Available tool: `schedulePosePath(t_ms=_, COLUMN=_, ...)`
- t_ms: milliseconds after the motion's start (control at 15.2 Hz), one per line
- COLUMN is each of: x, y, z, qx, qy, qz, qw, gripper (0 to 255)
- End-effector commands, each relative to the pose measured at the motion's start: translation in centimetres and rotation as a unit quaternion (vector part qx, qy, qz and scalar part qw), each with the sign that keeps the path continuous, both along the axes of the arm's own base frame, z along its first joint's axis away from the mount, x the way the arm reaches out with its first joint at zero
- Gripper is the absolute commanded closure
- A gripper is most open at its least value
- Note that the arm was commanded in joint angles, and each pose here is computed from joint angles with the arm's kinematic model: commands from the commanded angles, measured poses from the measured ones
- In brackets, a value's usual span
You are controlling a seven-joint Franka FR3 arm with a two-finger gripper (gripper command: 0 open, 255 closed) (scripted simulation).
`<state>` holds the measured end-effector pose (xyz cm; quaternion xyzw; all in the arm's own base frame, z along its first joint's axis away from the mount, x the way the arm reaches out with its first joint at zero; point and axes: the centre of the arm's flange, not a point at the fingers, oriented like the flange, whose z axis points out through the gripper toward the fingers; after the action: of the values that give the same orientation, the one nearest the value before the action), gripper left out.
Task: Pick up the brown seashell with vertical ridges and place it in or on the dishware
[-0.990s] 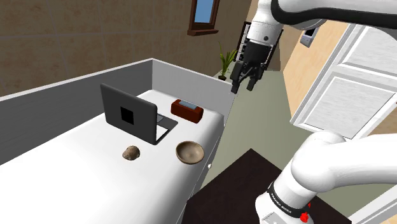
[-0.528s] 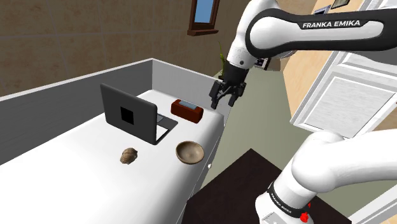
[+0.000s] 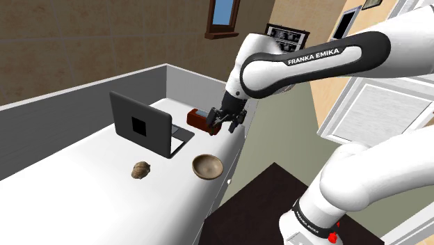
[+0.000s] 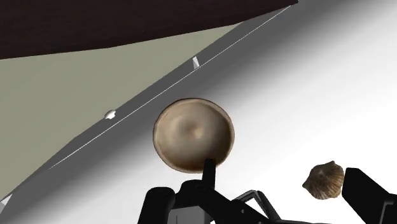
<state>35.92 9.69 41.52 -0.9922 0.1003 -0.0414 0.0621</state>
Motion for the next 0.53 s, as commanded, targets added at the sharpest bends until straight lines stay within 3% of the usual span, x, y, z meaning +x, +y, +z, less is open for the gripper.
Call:
schedulePosePath(t_ms=0, x=1.2, y=1.2, z=-2.4, qx=0.005, qy=-0.008, qz=-0.009, qw=0.9999, gripper=0)
schedulePosePath(t_ms=462, x=5.2, y=4.8, z=-9.4, qx=0.020, qy=-0.029, qz=-0.037, qw=0.9987, gripper=0)
